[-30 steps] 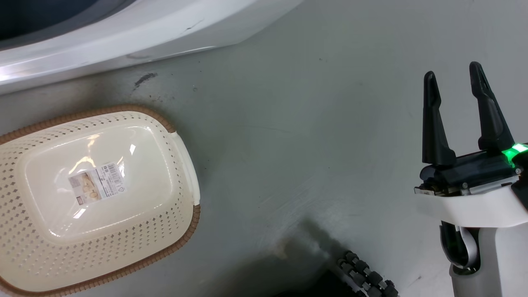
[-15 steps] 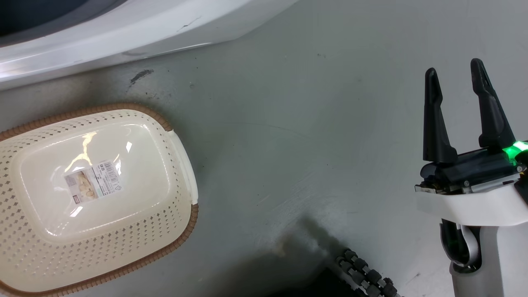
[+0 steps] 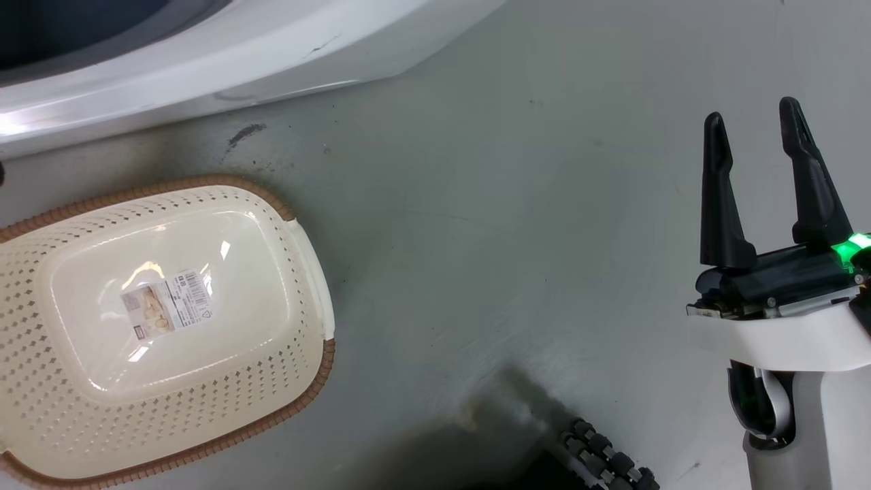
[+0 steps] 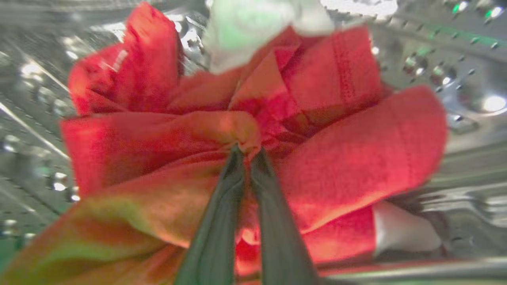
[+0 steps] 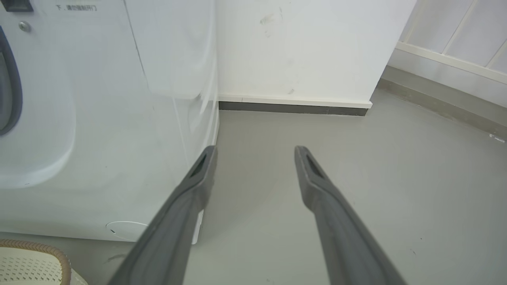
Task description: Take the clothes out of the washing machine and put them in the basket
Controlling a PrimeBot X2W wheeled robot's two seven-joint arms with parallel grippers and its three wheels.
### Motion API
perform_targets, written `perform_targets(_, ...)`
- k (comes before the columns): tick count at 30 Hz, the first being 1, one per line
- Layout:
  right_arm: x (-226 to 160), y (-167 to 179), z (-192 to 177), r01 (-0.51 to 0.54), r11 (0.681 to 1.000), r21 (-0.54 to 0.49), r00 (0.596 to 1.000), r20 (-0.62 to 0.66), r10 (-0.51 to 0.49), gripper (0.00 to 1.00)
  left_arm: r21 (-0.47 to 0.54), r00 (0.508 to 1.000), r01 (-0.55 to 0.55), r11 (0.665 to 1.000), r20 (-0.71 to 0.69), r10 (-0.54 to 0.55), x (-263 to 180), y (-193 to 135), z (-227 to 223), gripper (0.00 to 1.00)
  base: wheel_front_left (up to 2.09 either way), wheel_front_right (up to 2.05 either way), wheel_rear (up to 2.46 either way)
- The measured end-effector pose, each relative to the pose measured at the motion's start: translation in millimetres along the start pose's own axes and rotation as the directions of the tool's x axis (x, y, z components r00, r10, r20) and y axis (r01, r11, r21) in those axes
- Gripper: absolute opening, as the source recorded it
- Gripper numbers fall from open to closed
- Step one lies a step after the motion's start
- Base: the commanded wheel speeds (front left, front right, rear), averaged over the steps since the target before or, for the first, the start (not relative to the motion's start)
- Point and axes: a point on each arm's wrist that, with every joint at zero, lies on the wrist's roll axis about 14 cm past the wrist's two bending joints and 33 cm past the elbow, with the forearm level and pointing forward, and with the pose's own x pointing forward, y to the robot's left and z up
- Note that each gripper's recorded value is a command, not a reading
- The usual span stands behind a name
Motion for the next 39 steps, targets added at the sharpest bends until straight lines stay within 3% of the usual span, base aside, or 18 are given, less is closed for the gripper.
perform_targets(10, -3.3, 4.8, 24.3, -0.016, 1.0, 0.002, 0.998, 0.059, 0.016, 1.0, 0.022, 0.986, 0.012, 1.0, 0.167, -0.016, -34.6, -5.4, 32.8, 0.0, 0.0, 0.0, 0.0)
perform_targets(20, -15.0, 15.4, 54.8, -0.047, 0.999, -0.007, 0.99, 0.13, 0.047, 1.0, 0.029, 0.941, 0.024, 0.999, 0.336, -0.033, -91.0, -9.9, 43.8, 0.0, 0.0, 0.0, 0.0)
perform_targets(39, -57.9, 37.6, 93.5, -0.109, 0.994, -0.012, 0.971, 0.213, 0.109, 1.0, -0.007, 0.86, 0.047, 0.999, 0.509, -0.037, -198.7, -24.6, -2.9, 0.0, 0.0, 0.0, 0.0)
